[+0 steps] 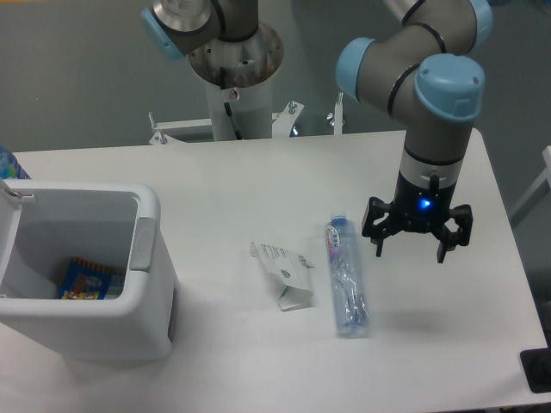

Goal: Open the trash can

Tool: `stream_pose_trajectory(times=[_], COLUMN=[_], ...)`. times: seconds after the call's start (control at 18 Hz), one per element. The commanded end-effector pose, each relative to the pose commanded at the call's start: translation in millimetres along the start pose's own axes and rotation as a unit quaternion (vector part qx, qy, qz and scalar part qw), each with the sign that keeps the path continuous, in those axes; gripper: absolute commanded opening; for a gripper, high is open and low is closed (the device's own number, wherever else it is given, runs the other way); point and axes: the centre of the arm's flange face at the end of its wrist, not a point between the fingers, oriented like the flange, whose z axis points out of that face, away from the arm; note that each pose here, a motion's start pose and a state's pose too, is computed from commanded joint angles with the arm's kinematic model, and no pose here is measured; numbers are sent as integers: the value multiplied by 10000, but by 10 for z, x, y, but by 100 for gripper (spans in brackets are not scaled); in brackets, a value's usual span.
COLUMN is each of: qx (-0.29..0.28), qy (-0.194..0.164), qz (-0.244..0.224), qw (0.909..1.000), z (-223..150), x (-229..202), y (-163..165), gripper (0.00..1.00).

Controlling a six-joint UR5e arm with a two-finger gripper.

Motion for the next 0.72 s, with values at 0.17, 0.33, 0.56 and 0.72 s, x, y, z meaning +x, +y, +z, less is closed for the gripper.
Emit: stream_pose_trajectory(times=[0.17, 0.33, 0.56, 0.72], qx=[-195, -221, -472, -513], qy=[-27, 6, -60, -82], qz=[37, 125, 850, 897], qw=[9998, 9997, 9952, 9946], z=[58, 95, 120, 136], x=[-25, 3, 21, 52], y=[9, -14, 43, 20], gripper=[100, 100, 100, 100])
